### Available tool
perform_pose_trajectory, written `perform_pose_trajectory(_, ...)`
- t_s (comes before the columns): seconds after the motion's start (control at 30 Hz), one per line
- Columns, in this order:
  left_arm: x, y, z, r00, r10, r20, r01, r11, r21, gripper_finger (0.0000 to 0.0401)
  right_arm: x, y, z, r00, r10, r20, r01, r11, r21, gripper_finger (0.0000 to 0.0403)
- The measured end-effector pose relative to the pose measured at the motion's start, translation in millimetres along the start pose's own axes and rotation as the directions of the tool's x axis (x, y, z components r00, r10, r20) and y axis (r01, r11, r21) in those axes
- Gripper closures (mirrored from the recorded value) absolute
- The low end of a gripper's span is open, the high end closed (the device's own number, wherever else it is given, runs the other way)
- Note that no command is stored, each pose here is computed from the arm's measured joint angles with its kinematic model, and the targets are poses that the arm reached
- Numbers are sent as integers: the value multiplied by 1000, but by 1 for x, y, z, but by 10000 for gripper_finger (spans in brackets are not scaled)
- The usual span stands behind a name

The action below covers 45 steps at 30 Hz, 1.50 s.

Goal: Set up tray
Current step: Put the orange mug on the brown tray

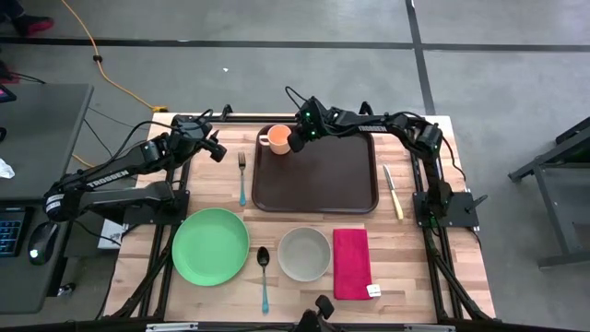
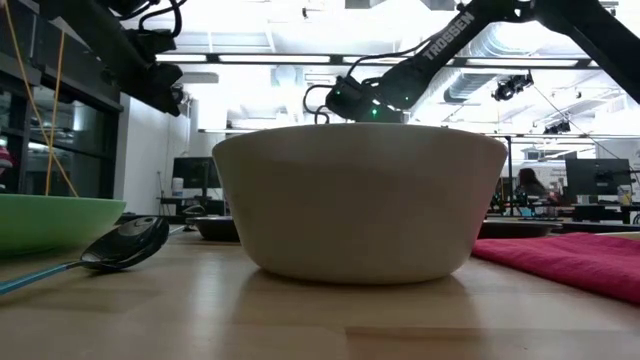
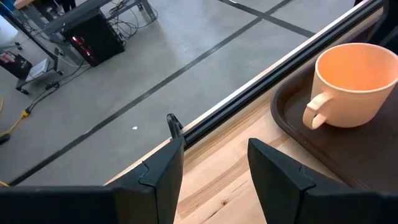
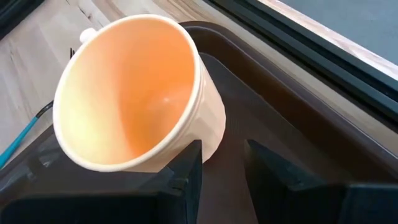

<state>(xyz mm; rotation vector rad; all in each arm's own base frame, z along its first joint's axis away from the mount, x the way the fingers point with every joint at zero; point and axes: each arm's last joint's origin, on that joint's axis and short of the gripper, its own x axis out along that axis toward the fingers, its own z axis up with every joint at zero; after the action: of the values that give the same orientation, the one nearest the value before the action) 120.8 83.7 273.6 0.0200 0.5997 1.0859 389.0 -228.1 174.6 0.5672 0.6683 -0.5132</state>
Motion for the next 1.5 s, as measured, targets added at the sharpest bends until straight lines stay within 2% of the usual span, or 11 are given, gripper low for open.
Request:
perform_pose_trajectory(0.43,0,0,0,1000,1,0,-1,1000,0,192,8,1,-5,1000,17,-14,-17,1000,26,304)
perform_pose_trajectory(0.67,0,0,0,1000,1,1,-1,1000,-1,192,8,5,0,998,49,33,-51,998,44,304)
perform_pose_trajectory(1.5,0,0,0,1000,1,1,-1,1000,0,192,9,11,-2,998,55,34,-56,997,54,304)
